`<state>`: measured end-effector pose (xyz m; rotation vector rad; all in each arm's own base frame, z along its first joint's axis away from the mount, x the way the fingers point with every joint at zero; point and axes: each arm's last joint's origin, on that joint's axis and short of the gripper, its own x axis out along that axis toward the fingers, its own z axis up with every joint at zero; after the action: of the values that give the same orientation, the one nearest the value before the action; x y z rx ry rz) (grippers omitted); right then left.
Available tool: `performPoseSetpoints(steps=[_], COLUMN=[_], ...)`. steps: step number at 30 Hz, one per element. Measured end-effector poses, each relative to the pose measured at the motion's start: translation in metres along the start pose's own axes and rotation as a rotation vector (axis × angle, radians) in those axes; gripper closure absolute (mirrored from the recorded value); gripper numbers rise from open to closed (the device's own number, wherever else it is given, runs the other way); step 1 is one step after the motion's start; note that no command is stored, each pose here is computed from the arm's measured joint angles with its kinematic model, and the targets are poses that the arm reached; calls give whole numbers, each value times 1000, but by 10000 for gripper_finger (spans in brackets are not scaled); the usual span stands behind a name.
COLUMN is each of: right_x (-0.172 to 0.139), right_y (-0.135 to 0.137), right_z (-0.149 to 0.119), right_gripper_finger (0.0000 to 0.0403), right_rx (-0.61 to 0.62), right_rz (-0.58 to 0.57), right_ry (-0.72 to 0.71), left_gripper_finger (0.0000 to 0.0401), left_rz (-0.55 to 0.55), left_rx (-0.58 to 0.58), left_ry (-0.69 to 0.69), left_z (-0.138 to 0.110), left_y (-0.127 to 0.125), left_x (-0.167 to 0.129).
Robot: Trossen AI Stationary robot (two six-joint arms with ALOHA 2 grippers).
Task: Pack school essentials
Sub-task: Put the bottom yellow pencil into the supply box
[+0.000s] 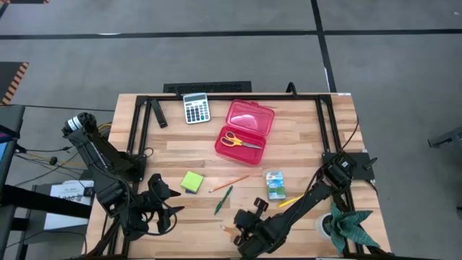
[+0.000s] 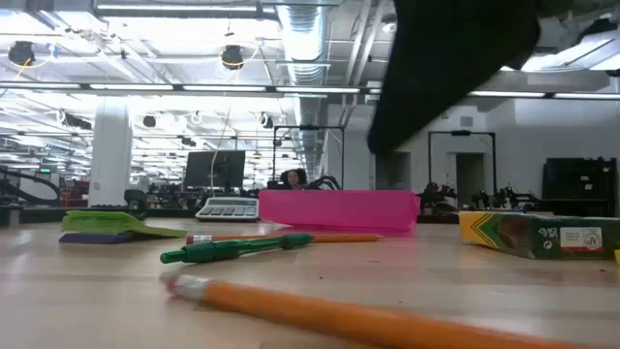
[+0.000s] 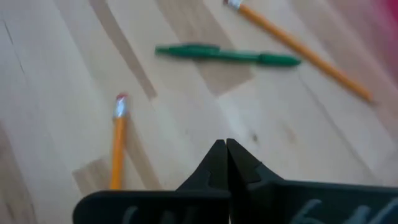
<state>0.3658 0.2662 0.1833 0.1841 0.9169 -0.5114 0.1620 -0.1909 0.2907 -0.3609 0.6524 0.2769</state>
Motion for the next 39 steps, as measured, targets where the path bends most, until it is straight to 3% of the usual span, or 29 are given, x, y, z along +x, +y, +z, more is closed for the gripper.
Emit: performPoseSetpoints(steps=[4,11,14,20,28,39], right_x=[-19,-55,-56,-49,-20,-10], right_y=[10,38,45,48,40,41], right_z=[-4,-57,-79,-98,-132,-142], right_gripper_finger=[374,295,256,205,207,208], right_rx=[38,91,81,139,177,136], right_rz=[89,220,207,234,273,359], right_ry=[-45,-48,-88,-213,-288,-344], left_gripper_finger=[173,173,173,173,173,173], left_rz=[-2,-4,-2,7,6,33], left_rx=[-2,-2,-5,-39,-81,-143], left_ry=[2,2,1,14,64,59], left_z=[0,-1,0,2,5,11], left_y=[0,0,0,1,3,6], left_x=[0,-1,0,3,7,13])
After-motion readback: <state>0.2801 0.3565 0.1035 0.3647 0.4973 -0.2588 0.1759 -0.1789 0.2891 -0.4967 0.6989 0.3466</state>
